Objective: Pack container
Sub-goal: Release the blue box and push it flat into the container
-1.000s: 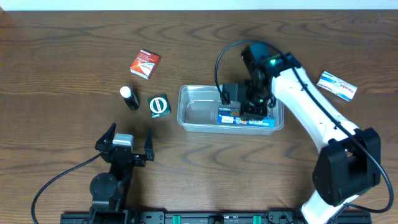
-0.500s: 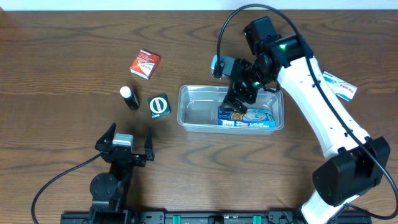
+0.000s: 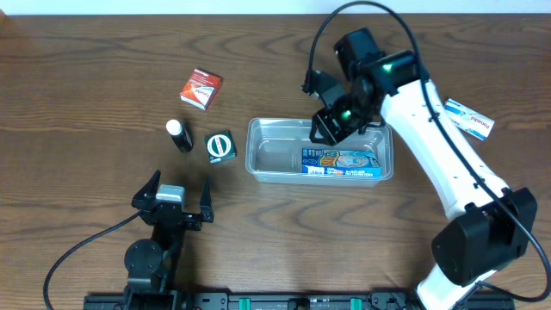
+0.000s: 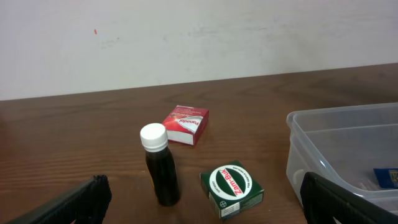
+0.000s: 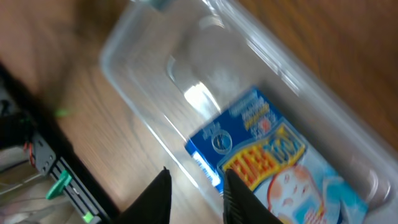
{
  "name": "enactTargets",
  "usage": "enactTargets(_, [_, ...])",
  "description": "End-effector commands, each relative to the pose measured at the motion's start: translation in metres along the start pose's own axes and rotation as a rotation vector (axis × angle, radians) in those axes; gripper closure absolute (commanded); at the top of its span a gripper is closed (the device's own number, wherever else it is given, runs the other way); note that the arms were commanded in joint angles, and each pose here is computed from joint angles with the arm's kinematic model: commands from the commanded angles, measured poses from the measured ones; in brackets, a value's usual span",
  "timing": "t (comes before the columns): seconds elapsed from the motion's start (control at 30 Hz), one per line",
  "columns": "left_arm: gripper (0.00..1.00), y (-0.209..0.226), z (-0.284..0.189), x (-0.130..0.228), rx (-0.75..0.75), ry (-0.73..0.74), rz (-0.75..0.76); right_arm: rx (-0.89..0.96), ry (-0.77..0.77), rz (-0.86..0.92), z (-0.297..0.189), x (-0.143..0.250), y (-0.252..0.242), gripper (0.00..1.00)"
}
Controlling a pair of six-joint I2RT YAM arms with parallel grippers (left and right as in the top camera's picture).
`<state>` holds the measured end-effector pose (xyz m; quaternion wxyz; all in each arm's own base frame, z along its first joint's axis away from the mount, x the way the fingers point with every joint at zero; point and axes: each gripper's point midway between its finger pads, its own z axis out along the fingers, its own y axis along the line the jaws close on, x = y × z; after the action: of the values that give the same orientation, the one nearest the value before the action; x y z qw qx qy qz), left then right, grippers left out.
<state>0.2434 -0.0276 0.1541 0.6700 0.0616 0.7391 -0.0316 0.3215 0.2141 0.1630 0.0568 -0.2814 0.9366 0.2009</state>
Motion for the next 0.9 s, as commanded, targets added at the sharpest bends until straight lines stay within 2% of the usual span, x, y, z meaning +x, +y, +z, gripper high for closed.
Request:
enactTargets(0.0, [0.02, -0.001, 0.001, 0.015, 0.009, 0.045, 0.0, 0.104, 0.073, 0.199, 0.015, 0.02, -0.01, 0.81])
enactTargets(0.2, [0.02, -0.001, 0.001, 0.015, 0.009, 0.045, 0.0, 0.114, 0.171, 0.258, 0.035, 0.05, -0.013, 0.86])
enactTargets(0.4, [0.02, -0.001, 0.001, 0.015, 0.009, 0.045, 0.0, 0.116, 0.223, 0.273, 0.047, 0.067, -0.017, 0.86])
enactTargets(0.87, [0.02, -0.001, 0.001, 0.015, 0.009, 0.045, 0.0, 0.132, 0.19, 0.262, 0.065, 0.067, -0.027, 0.83])
